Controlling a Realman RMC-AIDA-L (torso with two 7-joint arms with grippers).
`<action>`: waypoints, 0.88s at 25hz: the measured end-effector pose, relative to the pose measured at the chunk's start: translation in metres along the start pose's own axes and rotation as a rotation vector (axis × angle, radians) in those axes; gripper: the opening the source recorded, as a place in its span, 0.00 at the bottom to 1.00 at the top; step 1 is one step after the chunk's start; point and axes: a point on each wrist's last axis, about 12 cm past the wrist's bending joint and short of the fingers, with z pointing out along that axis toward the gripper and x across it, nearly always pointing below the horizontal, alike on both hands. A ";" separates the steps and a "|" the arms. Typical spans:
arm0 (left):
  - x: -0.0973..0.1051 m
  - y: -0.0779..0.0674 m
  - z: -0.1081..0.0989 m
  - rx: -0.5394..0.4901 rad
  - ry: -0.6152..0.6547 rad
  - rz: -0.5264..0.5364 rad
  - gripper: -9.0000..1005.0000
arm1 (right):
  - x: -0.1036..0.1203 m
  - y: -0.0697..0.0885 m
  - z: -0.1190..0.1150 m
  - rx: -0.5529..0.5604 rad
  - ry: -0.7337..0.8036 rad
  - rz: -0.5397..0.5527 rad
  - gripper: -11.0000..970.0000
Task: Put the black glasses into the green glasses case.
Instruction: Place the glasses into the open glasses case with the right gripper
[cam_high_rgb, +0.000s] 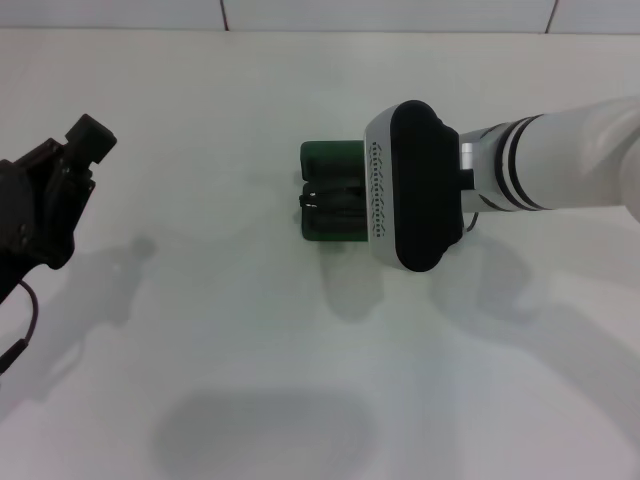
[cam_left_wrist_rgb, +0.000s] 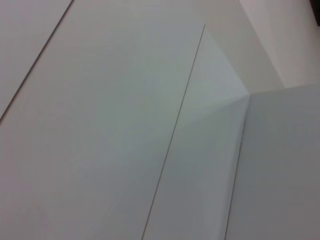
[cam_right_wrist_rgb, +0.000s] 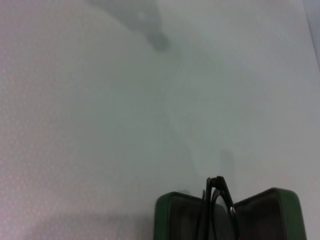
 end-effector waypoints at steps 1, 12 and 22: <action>0.000 0.000 0.000 0.000 0.000 0.000 0.04 | 0.000 0.000 0.000 -0.002 0.002 0.005 0.07; 0.001 -0.001 -0.003 -0.009 0.001 -0.003 0.04 | 0.007 -0.002 0.002 0.021 0.060 0.020 0.07; 0.001 -0.001 0.000 -0.003 -0.002 -0.003 0.04 | 0.008 -0.002 0.003 0.026 0.060 0.016 0.07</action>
